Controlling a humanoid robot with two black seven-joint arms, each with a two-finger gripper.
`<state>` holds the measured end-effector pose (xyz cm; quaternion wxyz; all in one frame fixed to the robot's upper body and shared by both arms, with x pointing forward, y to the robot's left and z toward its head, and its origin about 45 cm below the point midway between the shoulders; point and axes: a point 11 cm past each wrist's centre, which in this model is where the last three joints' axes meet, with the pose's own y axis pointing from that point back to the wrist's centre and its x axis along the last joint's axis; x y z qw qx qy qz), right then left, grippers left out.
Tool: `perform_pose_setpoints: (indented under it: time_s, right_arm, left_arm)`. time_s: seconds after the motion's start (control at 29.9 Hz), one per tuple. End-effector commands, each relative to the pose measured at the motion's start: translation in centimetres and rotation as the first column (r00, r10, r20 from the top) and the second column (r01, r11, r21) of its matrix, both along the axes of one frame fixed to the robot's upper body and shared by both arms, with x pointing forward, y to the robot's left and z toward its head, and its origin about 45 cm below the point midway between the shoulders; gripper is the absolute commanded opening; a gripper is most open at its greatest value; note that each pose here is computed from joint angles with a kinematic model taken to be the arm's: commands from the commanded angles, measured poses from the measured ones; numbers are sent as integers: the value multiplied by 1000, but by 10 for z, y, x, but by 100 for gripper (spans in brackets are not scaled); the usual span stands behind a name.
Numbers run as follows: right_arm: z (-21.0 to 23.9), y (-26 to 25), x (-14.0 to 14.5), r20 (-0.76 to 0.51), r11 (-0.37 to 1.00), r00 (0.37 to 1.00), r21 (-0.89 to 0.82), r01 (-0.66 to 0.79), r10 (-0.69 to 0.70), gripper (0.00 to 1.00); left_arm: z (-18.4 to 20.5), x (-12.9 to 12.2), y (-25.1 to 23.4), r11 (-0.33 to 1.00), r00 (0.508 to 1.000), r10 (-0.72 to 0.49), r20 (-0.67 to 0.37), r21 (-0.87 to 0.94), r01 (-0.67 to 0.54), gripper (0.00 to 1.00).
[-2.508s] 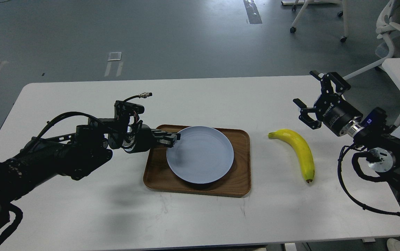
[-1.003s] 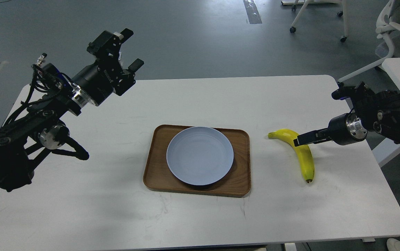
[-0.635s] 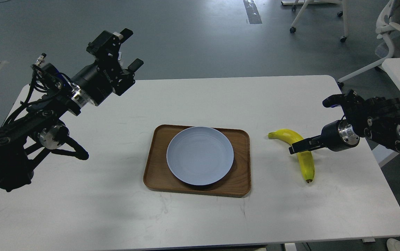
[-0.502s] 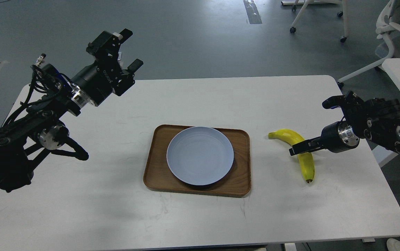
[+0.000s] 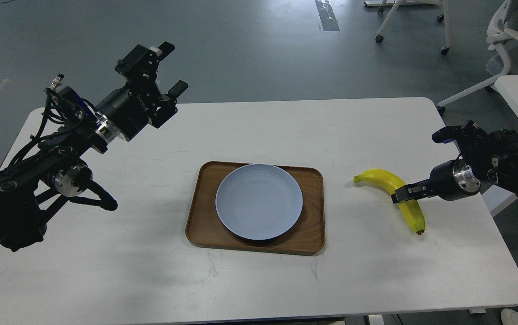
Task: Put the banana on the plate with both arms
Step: 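Lift the banana with the right gripper and carry it over the plate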
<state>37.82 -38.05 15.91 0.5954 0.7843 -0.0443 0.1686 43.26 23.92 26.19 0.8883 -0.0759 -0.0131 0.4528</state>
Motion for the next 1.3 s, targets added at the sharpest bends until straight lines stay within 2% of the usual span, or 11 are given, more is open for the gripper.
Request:
perform_pose_setpoints:
  time_s: [0.0,0.23,0.37,0.5,0.74,0.84,1.27]
  right_arm:
    - [27,-2,11,50,1000,999,13,1,-2,5]
    - [80,39,41,154,995,985,50,-92,83,7]
    - [82,78,51,163,984,974,60,-170,158,7]
    - [75,140,59,161,961,957,98,-258,241,8]
    - [62,220,55,147,924,938,178,-339,315,9]
    - [58,238,52,143,915,934,200,-350,326,9]
    - [20,265,30,70,904,939,258,-342,335,13]
  left_arm:
    - [2,-1,-1,1000,1000,-7,5,-1,7,98]
    - [2,-3,-6,1000,1000,-20,5,-7,20,98]
    - [3,-2,-6,1000,1000,-19,5,-10,19,98]
    - [3,-2,-6,1000,1000,-18,7,-9,18,98]
    - [3,-2,-6,1000,1000,-17,6,-7,17,98]
    - [3,-2,-6,1000,1000,-16,5,-8,16,98]
    - [4,-2,-2,1000,1000,-11,8,-3,11,98]
